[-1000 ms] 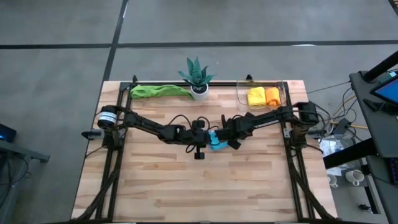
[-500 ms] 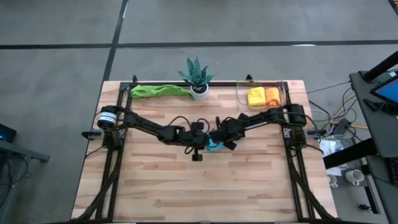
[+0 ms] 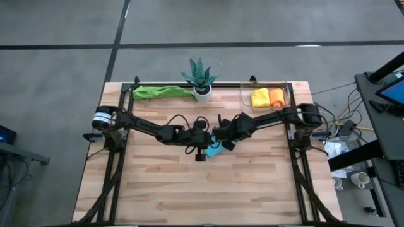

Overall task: Roll microfiber towels into tight, uniform cylinder then place into a basket
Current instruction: Roll the blue microfiber cloth

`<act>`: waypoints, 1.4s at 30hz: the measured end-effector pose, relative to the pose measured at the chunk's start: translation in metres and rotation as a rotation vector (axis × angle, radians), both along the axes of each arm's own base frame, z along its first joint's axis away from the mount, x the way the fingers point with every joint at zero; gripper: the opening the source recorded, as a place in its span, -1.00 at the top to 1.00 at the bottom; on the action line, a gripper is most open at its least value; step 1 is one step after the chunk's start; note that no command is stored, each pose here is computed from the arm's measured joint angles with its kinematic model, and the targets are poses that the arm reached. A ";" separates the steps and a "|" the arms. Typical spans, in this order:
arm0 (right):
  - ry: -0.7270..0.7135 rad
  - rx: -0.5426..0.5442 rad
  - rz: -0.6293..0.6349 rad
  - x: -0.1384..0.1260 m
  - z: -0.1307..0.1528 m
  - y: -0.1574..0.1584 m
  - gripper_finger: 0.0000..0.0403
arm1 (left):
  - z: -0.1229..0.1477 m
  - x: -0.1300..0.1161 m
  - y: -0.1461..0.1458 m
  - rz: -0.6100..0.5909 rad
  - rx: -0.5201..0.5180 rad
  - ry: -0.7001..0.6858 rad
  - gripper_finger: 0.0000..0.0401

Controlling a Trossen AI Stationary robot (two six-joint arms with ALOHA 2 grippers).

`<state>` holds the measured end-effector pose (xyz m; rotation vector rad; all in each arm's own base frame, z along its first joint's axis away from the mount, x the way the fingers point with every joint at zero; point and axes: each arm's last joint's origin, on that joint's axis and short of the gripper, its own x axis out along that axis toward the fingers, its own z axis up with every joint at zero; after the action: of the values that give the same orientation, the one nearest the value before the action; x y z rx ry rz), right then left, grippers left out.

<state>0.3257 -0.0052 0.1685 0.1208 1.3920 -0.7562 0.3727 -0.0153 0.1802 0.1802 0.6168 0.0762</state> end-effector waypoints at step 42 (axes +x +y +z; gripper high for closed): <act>-0.431 0.200 0.110 0.030 -0.002 0.024 0.41 | 0.007 -0.082 0.010 0.145 0.023 0.041 1.00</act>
<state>0.3556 0.0188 0.1661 0.3404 1.0482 -0.4629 0.2906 -0.0054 0.1873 0.1593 0.6693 0.2201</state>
